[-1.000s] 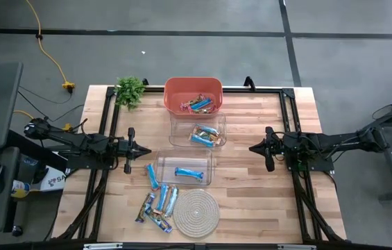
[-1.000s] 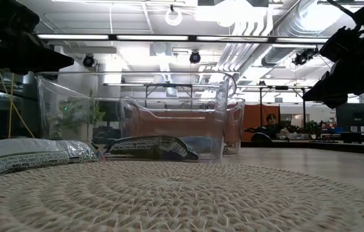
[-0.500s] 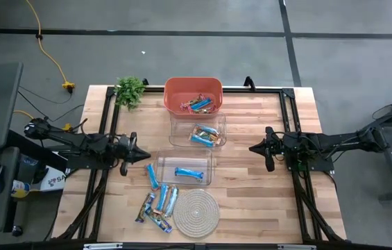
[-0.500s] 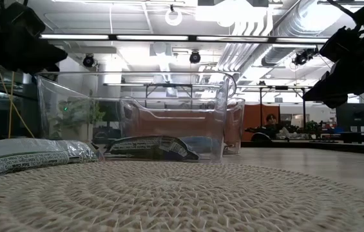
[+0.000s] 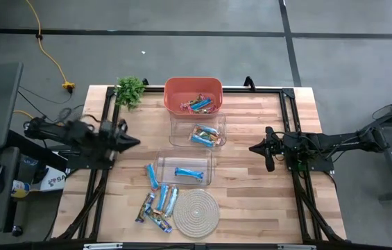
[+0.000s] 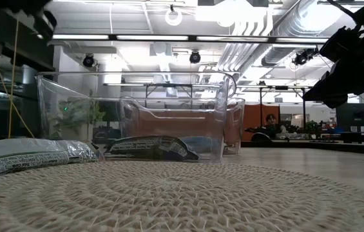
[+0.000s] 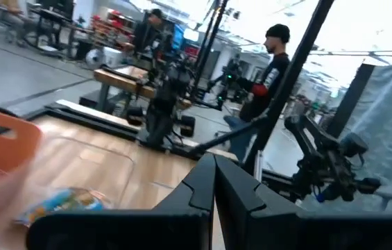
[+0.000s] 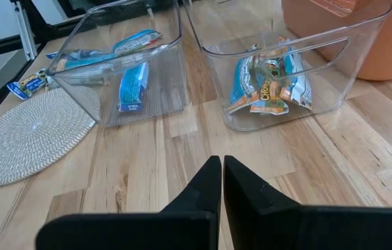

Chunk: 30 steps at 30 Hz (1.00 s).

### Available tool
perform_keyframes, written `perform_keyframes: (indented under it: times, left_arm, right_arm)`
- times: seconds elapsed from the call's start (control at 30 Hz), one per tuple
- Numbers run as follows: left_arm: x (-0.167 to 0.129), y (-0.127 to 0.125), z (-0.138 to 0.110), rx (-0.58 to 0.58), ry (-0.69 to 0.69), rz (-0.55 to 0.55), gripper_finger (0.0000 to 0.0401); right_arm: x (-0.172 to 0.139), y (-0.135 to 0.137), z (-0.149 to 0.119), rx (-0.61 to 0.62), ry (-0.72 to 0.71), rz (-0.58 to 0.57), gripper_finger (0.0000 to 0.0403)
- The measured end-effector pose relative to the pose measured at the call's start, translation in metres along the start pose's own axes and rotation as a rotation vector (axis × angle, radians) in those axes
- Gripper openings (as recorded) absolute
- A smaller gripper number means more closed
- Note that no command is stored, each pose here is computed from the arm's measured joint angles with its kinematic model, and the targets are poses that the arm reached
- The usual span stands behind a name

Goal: Pick and place Granola Bars by type
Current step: Put the blue granola bar into the bottom transparent bin

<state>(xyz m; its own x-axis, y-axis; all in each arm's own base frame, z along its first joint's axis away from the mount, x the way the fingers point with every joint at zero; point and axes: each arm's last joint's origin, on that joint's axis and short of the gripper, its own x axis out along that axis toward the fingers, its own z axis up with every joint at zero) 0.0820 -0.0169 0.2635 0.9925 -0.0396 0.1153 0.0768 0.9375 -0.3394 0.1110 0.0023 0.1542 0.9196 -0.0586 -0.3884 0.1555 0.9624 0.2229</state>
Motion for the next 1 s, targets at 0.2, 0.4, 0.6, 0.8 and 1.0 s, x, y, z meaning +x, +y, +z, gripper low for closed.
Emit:
perform_keyframes:
  times: [0.2, 0.4, 0.6, 0.8, 1.0]
  left_arm:
    - [-0.019, -0.013, 0.055, 0.008, 0.043, 0.009, 0.0007]
    - [-0.011, -0.033, 0.099, 0.083, 0.208, -0.035, 0.0007]
    - [0.034, -0.053, 0.112, 0.228, 0.544, -0.081, 0.0007]
    - [0.079, -0.062, 0.09, 0.252, 0.977, -0.138, 0.0007]
    - [0.109, -0.073, 0.063, 0.197, 1.142, -0.256, 0.0007]
  right_arm:
    - [0.0, 0.0, 0.0, 0.0, 0.0, 0.0, 0.0]
    - [0.0, 0.0, 0.0, 0.0, 0.0, 0.0, 0.0]
    - [0.0, 0.0, 0.0, 0.0, 0.0, 0.0, 0.0]
    - [0.0, 0.0, 0.0, 0.0, 0.0, 0.0, 0.0]
    - [0.0, 0.0, 0.0, 0.0, 0.0, 0.0, 0.0]
